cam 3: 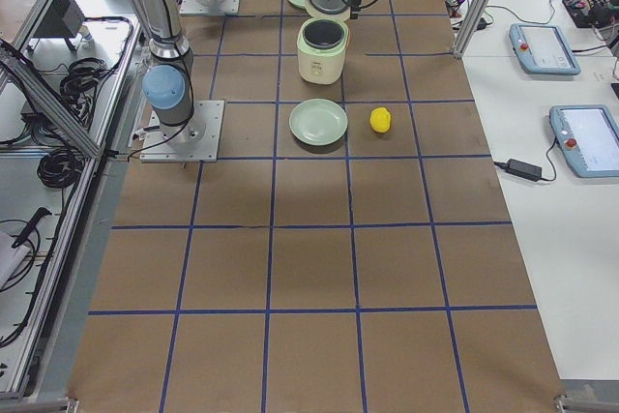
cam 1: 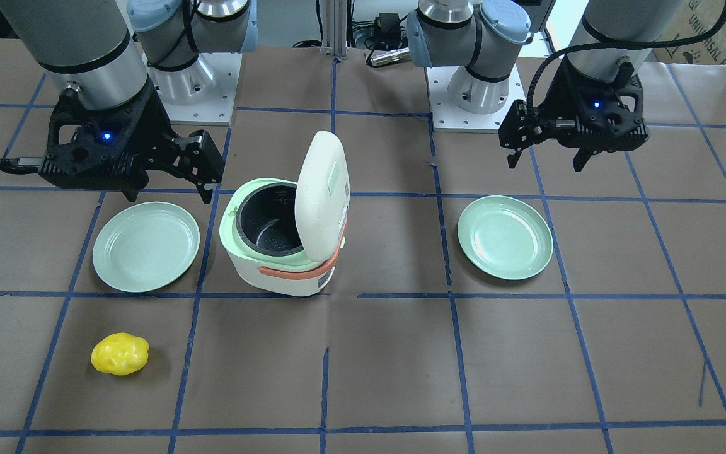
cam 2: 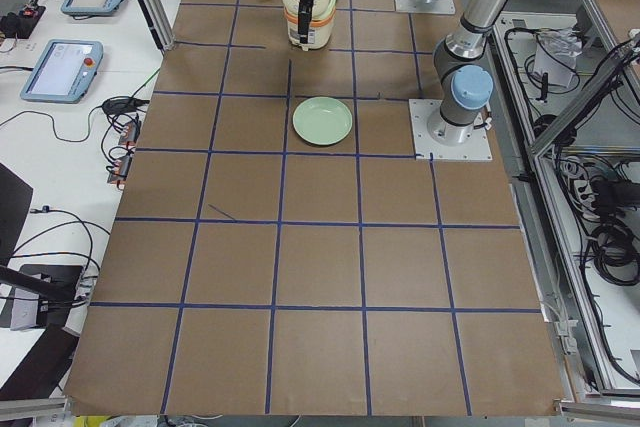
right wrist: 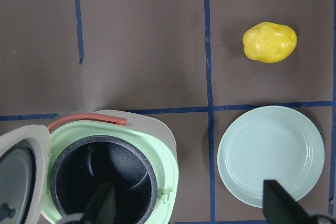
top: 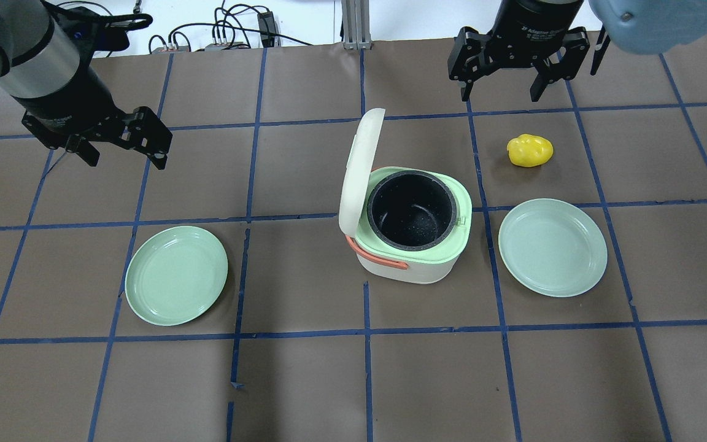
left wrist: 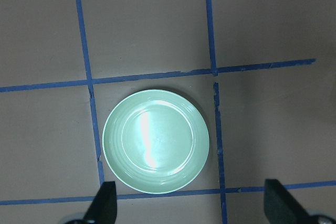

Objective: Press rice cooker button

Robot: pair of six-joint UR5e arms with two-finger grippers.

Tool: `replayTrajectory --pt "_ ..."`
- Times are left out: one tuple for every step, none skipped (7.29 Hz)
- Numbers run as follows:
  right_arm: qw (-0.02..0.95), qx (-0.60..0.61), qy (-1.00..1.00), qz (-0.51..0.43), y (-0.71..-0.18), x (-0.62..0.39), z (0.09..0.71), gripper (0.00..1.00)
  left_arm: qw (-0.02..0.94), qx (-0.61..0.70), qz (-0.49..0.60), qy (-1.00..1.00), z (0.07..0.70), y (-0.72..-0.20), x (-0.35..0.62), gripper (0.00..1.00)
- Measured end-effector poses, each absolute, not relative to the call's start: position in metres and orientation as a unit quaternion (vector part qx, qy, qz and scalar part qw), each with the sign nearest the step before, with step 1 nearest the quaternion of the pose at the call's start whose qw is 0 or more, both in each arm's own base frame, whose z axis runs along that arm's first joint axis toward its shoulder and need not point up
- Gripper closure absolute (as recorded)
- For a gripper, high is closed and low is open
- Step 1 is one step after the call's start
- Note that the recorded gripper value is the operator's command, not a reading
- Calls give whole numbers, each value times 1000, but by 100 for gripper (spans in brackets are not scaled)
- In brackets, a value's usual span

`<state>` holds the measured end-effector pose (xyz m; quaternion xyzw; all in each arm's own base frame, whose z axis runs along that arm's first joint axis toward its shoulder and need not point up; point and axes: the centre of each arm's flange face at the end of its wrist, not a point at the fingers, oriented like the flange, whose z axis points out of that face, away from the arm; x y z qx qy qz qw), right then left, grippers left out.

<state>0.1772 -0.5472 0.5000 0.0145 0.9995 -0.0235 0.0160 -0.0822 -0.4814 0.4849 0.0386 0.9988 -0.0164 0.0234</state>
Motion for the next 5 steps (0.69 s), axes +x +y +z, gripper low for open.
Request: replayTrajectory --pt "15 12 1000 -22 -546 178 498 0 23 39 -16 999 485 -481 -82 0" --pt "12 14 1000 -19 -545 178 496 0 23 39 -16 999 485 -481 -82 0" --pt "10 15 1000 -17 -545 178 494 0 23 39 -16 999 485 -481 -82 0" --pt "9 15 1000 -16 -544 178 493 0 23 39 -16 999 485 -481 -82 0" --pt "10 15 1000 -15 -544 178 492 0 23 39 -16 999 485 -481 -82 0"
